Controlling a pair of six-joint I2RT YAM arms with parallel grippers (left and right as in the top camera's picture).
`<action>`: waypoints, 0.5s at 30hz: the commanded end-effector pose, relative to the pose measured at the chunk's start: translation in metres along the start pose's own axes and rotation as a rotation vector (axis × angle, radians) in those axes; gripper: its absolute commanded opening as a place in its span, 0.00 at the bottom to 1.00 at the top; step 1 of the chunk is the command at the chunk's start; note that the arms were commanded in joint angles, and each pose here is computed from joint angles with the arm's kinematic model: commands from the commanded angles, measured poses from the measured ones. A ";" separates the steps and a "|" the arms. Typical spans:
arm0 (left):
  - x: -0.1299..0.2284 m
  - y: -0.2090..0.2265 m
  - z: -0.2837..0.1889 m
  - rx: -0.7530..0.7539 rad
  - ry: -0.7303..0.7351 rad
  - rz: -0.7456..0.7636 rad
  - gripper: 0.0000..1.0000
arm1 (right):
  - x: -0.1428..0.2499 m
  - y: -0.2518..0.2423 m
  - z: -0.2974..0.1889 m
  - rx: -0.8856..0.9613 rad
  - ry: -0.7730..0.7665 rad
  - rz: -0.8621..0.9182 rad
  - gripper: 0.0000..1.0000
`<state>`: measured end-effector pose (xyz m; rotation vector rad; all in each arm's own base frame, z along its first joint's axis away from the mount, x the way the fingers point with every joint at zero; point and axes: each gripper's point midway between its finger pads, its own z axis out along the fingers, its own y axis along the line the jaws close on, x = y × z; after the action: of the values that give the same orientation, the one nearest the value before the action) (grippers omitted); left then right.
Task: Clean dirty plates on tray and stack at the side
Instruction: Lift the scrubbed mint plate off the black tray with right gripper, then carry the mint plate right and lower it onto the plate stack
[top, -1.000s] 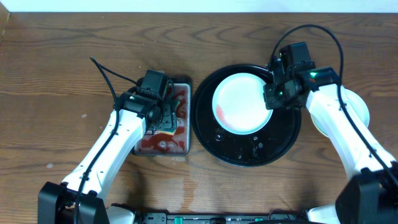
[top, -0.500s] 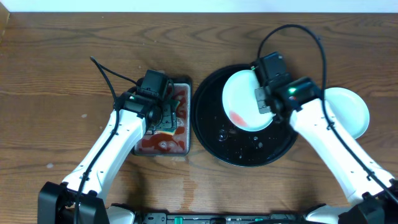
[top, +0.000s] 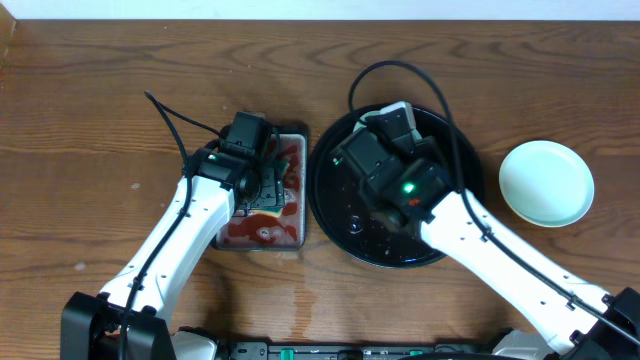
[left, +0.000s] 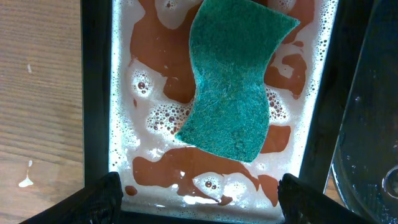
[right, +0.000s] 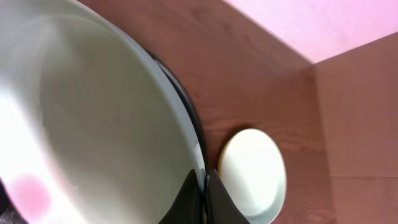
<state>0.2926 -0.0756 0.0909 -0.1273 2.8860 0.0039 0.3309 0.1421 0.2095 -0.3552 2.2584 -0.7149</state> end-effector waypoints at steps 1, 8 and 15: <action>0.004 0.004 0.004 -0.013 0.017 -0.001 0.81 | -0.011 -0.019 -0.015 0.117 -0.083 0.050 0.01; 0.004 0.004 0.004 -0.013 0.017 -0.001 0.81 | -0.014 -0.017 -0.018 0.120 -0.101 0.054 0.01; 0.004 0.004 0.004 -0.013 0.017 -0.001 0.81 | -0.015 -0.018 -0.018 0.123 -0.104 0.057 0.01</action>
<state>0.2926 -0.0756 0.0909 -0.1273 2.8860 0.0039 0.3298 0.1460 0.2257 -0.3242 2.1553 -0.7787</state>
